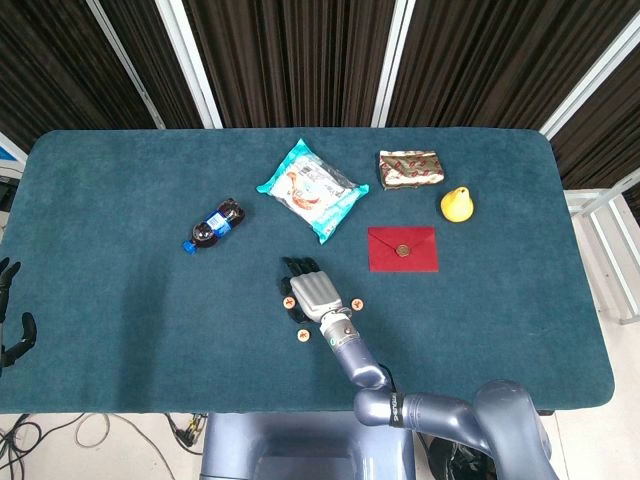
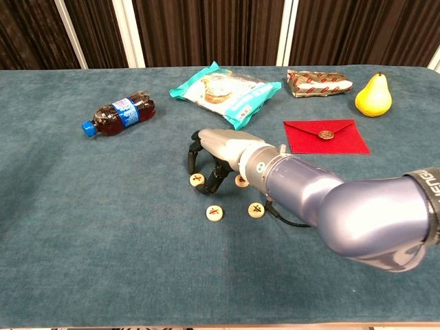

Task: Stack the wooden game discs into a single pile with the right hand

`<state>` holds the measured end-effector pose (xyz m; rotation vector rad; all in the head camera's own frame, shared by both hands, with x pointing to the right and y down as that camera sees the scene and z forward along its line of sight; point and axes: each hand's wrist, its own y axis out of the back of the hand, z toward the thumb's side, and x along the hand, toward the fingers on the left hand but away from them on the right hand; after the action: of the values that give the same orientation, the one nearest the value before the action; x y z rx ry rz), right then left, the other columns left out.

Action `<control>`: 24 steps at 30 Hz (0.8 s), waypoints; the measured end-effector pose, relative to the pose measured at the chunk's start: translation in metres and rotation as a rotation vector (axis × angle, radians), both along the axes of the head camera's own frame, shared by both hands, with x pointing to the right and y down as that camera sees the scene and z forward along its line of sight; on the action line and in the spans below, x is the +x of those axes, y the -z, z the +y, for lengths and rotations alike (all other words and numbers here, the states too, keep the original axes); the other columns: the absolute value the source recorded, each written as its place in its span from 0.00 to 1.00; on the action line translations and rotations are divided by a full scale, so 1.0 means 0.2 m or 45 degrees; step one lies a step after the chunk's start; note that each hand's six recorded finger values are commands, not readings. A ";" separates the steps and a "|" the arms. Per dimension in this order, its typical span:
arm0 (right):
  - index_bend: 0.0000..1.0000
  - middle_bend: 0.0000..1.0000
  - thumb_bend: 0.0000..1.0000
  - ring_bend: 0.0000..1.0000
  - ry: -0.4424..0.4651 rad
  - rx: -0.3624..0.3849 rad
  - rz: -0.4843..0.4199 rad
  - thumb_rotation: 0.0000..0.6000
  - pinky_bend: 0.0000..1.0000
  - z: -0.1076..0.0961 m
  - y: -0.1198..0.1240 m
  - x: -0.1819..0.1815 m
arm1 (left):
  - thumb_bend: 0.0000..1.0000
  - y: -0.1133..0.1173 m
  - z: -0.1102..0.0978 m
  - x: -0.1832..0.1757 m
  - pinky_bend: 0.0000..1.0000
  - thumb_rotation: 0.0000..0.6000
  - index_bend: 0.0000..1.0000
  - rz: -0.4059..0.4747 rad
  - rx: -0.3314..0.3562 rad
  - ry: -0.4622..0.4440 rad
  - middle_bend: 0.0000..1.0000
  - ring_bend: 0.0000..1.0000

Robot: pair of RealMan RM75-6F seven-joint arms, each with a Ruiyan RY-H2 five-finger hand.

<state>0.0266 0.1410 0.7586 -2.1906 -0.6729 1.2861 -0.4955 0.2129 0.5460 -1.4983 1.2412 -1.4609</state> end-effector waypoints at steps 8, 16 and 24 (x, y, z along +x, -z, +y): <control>0.46 0.00 0.41 0.00 -0.008 -0.010 0.007 1.00 0.00 -0.01 -0.01 0.02 | 0.58 0.00 0.00 0.00 0.00 1.00 0.06 0.001 0.000 0.002 0.00 0.00; 0.48 0.00 0.41 0.00 -0.013 -0.008 0.006 1.00 0.00 -0.01 -0.01 0.02 | 0.58 0.00 0.00 0.00 0.00 1.00 0.06 0.009 -0.002 0.007 0.00 0.00; 0.49 0.00 0.41 0.00 -0.008 -0.015 0.005 1.00 0.00 -0.01 -0.01 0.02 | 0.58 0.00 0.00 0.00 0.00 1.00 0.06 0.005 -0.004 0.007 0.00 0.00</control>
<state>0.0296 0.1398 0.7614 -2.1970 -0.6731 1.3005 -0.4959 0.2130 0.5464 -1.5016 1.2474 -1.4645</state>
